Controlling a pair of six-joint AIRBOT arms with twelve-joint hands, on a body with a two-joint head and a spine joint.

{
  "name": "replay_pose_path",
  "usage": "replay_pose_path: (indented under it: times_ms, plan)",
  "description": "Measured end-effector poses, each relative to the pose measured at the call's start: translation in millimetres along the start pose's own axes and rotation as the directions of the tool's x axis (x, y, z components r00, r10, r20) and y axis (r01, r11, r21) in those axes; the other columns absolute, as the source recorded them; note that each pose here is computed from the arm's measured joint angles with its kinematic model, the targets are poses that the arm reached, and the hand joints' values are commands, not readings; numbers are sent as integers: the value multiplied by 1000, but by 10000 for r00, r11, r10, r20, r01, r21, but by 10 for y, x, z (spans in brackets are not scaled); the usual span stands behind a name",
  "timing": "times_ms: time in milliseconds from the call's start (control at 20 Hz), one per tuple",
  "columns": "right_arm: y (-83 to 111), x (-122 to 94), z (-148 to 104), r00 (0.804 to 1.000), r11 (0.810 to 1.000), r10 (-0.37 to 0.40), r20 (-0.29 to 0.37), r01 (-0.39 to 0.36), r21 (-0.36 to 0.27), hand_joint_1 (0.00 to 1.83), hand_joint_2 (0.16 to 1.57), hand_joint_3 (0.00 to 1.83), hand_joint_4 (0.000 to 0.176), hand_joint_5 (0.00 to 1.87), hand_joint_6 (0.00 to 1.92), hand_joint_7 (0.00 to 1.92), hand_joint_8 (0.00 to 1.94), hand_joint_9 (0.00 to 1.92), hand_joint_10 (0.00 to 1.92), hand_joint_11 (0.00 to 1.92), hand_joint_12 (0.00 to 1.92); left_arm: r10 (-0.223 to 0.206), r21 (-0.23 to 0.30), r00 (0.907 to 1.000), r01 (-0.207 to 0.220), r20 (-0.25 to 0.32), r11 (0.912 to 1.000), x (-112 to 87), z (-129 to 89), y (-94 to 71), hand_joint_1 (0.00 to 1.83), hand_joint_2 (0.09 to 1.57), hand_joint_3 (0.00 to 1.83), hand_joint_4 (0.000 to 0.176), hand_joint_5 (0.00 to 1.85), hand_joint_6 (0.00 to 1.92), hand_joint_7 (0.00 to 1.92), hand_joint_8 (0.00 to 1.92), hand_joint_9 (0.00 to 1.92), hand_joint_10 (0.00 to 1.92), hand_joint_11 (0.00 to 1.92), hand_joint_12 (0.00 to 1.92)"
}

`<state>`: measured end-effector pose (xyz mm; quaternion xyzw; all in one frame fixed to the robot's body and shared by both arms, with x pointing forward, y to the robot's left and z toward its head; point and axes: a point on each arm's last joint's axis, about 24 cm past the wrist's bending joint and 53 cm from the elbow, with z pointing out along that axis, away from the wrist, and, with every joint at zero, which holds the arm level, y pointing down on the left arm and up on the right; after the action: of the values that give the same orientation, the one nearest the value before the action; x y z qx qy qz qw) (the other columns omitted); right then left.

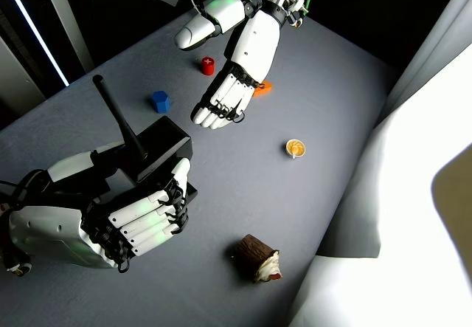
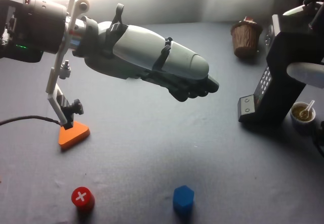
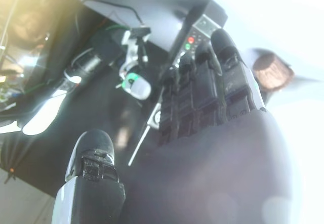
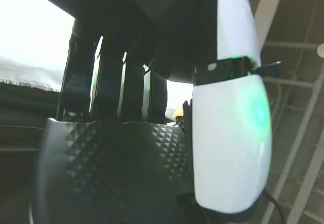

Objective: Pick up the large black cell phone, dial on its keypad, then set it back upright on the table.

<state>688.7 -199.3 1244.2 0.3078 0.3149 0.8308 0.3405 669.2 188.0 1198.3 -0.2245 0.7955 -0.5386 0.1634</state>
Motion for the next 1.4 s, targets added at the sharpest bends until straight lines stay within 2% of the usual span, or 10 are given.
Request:
replay_pose_path:
  times_ms: [100,250,300,350,400,450,500,650,1200,1400]
  plan:
    - [11,-2,1,10000,10000,-47,-22,47,85,1354,1192,0,0,736,1279,779,1198,850,1351,704,1216,1,0,10000,-1,-4,10000,1,2,0,14,1184,0,7,230,4,221,1,180,1,0,604]
    - [17,-4,2,10000,9998,-75,-45,76,159,1347,1203,2,0,688,1312,775,1230,834,1391,687,1170,1,0,10000,-1,-4,10000,1,2,0,14,1183,0,10,219,2,216,2,170,0,0,549]
    - [22,-10,2,10000,9998,-84,-22,84,166,1179,1211,1,0,731,1321,857,1224,846,546,695,1079,1,0,10000,-1,-4,10000,1,2,0,18,1181,0,13,234,3,230,3,189,4,0,534]
    - [23,-12,2,9999,9997,-100,-12,100,206,1129,1214,0,0,772,1276,773,595,853,417,673,1063,-2,-1,10000,2,0,10000,-2,-1,1,17,1180,0,14,236,2,231,2,195,4,0,510]
    - [24,-18,2,9999,9997,-118,0,118,227,1129,1214,0,0,772,1276,773,595,853,417,673,1063,-4,-2,10000,4,15,10000,-8,-3,1,17,1180,0,14,236,2,231,2,195,4,0,510]
    - [23,-24,3,9999,9995,-142,5,142,267,1169,1163,0,0,668,574,815,142,848,247,616,1044,-7,-1,10000,7,37,10000,-16,-6,2,3,1188,1,11,231,6,225,5,173,6,0,444]
    - [23,-26,4,9999,9995,-158,0,158,285,1173,1139,0,0,723,234,822,65,845,189,586,1051,-23,-1,10000,23,45,10000,-19,-7,2,9,1186,0,11,236,4,228,4,176,5,0,465]
    - [18,-28,4,9999,9994,-167,1,167,319,1110,1142,0,0,738,9,769,0,809,46,454,1099,-50,-1,10000,50,41,10000,-18,-7,2,15,1181,0,13,247,3,235,3,198,7,0,508]
    - [-24,39,-8,9998,9989,-138,-126,143,436,771,1048,0,0,405,0,425,0,416,0,11,1124,-87,0,9999,87,97,10000,-42,-16,5,6,1185,0,11,232,0,227,0,191,0,0,466]
    - [-16,40,-8,9998,9991,-129,-129,134,401,591,983,0,0,179,0,202,0,207,0,0,740,-86,2,9999,86,89,10000,-41,-17,4,8,1187,0,7,243,5,244,4,196,4,0,499]
